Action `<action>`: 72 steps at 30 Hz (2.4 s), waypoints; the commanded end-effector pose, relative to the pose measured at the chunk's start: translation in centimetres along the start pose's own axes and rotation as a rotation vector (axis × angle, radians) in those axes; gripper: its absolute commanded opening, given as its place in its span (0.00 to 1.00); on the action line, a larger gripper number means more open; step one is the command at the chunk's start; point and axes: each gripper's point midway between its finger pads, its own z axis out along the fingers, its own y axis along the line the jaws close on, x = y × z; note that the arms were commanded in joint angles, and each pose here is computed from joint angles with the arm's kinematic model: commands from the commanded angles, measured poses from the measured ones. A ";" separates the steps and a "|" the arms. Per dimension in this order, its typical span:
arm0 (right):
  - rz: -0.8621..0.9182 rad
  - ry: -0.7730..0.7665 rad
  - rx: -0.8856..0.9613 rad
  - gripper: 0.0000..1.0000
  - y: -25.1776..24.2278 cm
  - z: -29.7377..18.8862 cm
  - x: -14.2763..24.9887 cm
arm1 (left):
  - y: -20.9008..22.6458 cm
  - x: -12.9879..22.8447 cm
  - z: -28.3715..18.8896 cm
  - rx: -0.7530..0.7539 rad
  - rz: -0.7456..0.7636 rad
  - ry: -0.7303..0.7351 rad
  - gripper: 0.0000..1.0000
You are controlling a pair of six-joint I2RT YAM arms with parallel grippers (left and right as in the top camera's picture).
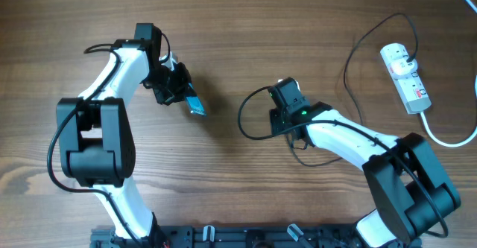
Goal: Plug charger to phone and switch on socket
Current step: 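Lift the plug with the right gripper toward the phone held upright by left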
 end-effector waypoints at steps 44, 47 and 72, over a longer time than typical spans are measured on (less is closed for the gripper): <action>0.019 0.206 -0.908 0.04 11.3 -11.2 0.3 | -10.2 -0.1 -11.4 0.951 0.375 0.010 0.04; 0.020 0.209 -0.937 0.04 11.6 -11.6 0.2 | -9.9 -0.1 -11.5 0.950 0.348 0.019 0.04; -0.045 0.083 -1.365 0.04 15.5 -19.3 -4.6 | -10.3 1.2 -21.3 0.845 0.360 -0.260 0.04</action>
